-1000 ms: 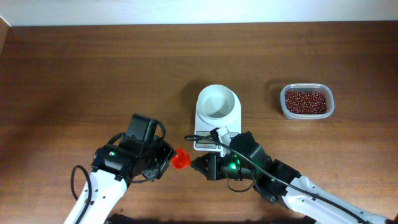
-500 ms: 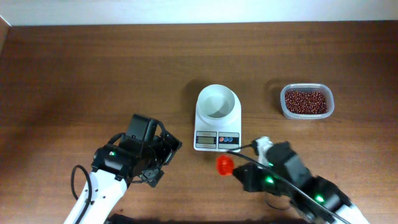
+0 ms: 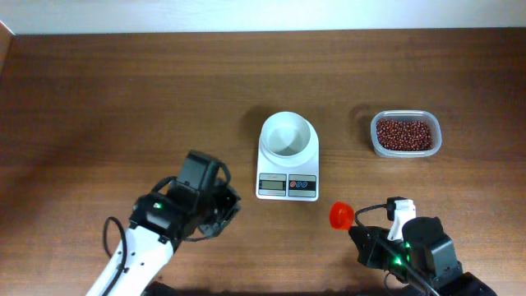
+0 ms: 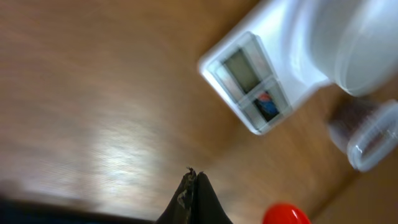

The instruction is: Scoop and weigh 50g on scale

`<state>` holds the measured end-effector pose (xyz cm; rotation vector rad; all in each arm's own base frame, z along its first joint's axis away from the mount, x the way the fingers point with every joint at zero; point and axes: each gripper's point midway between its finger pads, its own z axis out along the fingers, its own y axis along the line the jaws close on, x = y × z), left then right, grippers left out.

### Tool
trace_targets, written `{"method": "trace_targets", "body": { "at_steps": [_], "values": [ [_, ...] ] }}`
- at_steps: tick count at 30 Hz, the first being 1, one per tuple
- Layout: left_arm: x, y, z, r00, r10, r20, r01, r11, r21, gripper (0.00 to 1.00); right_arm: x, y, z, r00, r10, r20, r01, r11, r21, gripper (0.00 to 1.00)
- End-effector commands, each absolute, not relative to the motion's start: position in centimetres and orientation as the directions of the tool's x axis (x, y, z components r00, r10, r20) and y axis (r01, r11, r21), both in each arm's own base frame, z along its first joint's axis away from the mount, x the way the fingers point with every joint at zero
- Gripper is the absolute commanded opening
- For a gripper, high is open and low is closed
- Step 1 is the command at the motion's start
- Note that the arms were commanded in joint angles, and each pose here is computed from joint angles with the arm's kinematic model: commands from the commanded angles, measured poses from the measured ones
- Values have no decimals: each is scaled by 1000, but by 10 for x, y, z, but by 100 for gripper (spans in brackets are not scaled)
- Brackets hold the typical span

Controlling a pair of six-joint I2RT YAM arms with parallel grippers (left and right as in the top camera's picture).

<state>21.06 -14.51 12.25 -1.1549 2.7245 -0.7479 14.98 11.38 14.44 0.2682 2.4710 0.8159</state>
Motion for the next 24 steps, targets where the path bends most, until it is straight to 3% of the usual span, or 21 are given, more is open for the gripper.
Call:
{"method": "trace_targets", "body": {
  "at_steps": [1, 4, 5, 7, 14, 24],
  "values": [
    [223, -162, 130, -758, -651, -38, -545, 665, -511, 0, 158, 102, 169, -790, 375, -486, 27, 812, 583, 4],
    [229, -173, 128, -803, -562, -198, -421, 770, -479, 0, 160, 87, 185, -746, 402, -530, 60, 835, 548, 4],
    [234, -197, 128, -855, -444, -267, -276, 827, -489, 0, 162, 81, 194, -723, 414, -553, 70, 840, 538, 4],
    [242, -219, 123, -879, -347, -328, -158, 859, -486, 0, 163, 79, 204, -705, 422, -569, 64, 837, 543, 4],
    [264, -241, 66, -890, -322, -322, -172, 893, -416, 0, 166, 74, 207, -682, 434, -588, 80, 845, 529, 4],
    [282, -270, 37, -886, -314, -342, -138, 882, -452, 0, 177, 66, 217, -622, 460, -634, 94, 847, 523, 4]
  ]
}}
